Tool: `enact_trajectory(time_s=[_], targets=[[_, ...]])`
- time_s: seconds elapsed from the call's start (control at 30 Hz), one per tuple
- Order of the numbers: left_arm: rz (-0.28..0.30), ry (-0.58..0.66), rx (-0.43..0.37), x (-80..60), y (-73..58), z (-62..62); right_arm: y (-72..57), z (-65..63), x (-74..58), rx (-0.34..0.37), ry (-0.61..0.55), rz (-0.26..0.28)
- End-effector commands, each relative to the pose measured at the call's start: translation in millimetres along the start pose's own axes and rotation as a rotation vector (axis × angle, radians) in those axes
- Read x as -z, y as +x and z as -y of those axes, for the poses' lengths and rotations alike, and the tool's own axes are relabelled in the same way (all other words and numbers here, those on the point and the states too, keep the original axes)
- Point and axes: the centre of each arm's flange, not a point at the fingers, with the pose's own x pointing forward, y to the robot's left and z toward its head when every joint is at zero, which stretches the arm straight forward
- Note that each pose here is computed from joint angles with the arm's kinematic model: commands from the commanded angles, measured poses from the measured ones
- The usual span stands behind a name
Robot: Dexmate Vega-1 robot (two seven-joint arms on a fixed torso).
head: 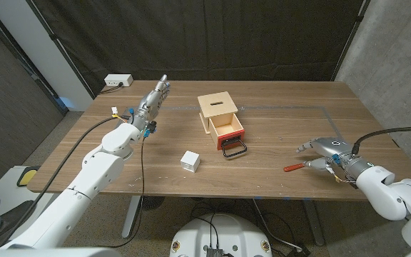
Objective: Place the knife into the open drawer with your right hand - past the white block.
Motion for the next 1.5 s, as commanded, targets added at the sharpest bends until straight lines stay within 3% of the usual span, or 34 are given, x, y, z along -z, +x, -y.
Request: enact_trajectory(time_s=[0.03,0.27,0.5,1.07,1.5], targets=[[-0.001,0.007,-0.014,-3.4,-2.6,1.2,2.6,-14.1,2.3,-0.004,0.007,0.008],[-0.001,0.005,-0.007,-3.8,-4.8,2.1,6.2,-25.0,1.5,-0.014,0.006,0.032],[0.002,0.009,-0.005,-5.5,-8.0,3.3,9.0,-33.7,8.7,-0.027,0.001,0.029],[-0.009,0.003,-0.019,-2.2,-18.9,2.6,15.7,-40.5,14.1,-0.031,-0.009,0.032],[-0.012,0.004,-0.023,-2.2,-19.0,1.0,21.9,-47.1,15.9,-0.037,-0.02,0.026]])
